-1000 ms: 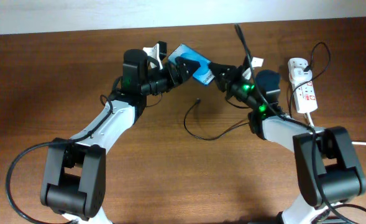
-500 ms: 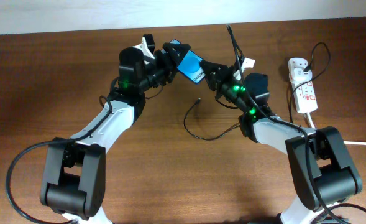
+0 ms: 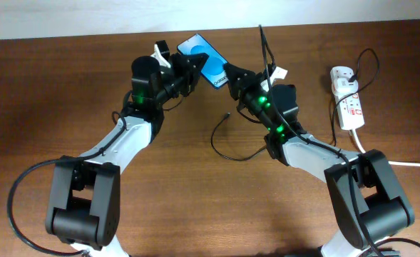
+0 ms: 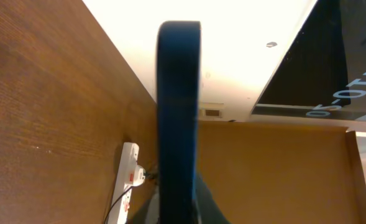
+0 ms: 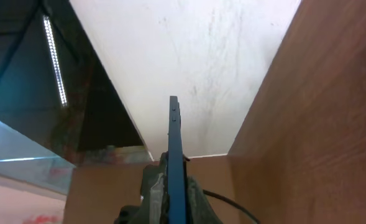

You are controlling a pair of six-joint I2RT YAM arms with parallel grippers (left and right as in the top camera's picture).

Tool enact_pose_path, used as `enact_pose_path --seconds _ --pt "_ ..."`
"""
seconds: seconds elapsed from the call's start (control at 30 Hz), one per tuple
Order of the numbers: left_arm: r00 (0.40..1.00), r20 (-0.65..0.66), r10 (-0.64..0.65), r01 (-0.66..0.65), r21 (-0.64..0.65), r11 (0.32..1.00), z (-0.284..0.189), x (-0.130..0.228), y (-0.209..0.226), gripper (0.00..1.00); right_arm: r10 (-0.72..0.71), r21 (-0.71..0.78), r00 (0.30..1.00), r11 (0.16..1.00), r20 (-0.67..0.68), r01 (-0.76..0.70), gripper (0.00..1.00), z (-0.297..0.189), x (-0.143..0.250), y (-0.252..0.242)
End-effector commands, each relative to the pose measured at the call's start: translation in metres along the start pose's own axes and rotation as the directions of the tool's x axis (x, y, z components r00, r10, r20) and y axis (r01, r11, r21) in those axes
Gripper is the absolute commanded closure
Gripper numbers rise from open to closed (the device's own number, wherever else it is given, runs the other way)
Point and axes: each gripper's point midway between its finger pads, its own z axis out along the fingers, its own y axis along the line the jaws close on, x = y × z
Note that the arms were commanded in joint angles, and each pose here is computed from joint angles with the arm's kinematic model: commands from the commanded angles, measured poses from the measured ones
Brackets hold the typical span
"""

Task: Plug charger to phone and switch on socket
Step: 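Move the right gripper to the black cable end and grasp it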

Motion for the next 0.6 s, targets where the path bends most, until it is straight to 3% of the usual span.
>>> enact_pose_path --seconds 0.0,0.03,0.07,0.1,0.13,0.17,0.37,0.57 --pt "0.992 -0.093 0.087 -0.080 0.083 0.993 -0.001 0.022 -0.034 1.00 -0.087 0.085 0.987 0.991 -0.135 0.099 0.96 -0.003 0.021 -0.034" --pt "0.991 -0.097 0.097 -0.089 0.085 0.992 -0.001 0.023 -0.034 1.00 -0.085 0.087 0.985 0.991 -0.149 0.099 0.96 -0.004 0.020 -0.034" --pt "0.989 -0.098 0.107 -0.099 0.087 0.991 -0.001 0.023 -0.034 1.00 -0.112 0.080 0.979 0.989 -0.168 0.127 0.82 -0.006 0.018 -0.034" --pt "0.988 -0.102 0.112 -0.103 0.088 0.991 -0.001 0.024 -0.034 1.00 -0.175 0.063 0.966 0.980 -0.191 0.190 0.32 -0.009 0.014 -0.033" --pt "0.988 -0.105 0.113 -0.104 0.089 0.991 -0.002 0.025 -0.034 1.00 -0.210 0.052 0.955 0.973 -0.207 0.225 0.20 -0.011 0.011 -0.032" --pt "0.986 -0.112 0.120 -0.110 0.091 0.990 -0.002 0.025 -0.034 1.00 -0.259 0.034 0.940 0.961 -0.224 0.273 0.02 -0.016 0.002 -0.031" --pt "0.985 -0.156 0.071 -0.078 -0.042 0.996 -0.021 0.005 0.006 1.00 -0.400 -0.064 0.881 0.915 -0.253 0.397 0.02 -0.059 -0.059 -0.005" --pt "0.974 -0.183 0.134 -0.141 -0.025 0.990 -0.045 -0.023 0.017 1.00 -0.494 -0.005 0.814 0.856 -0.304 0.517 0.02 -0.083 -0.053 -0.002"
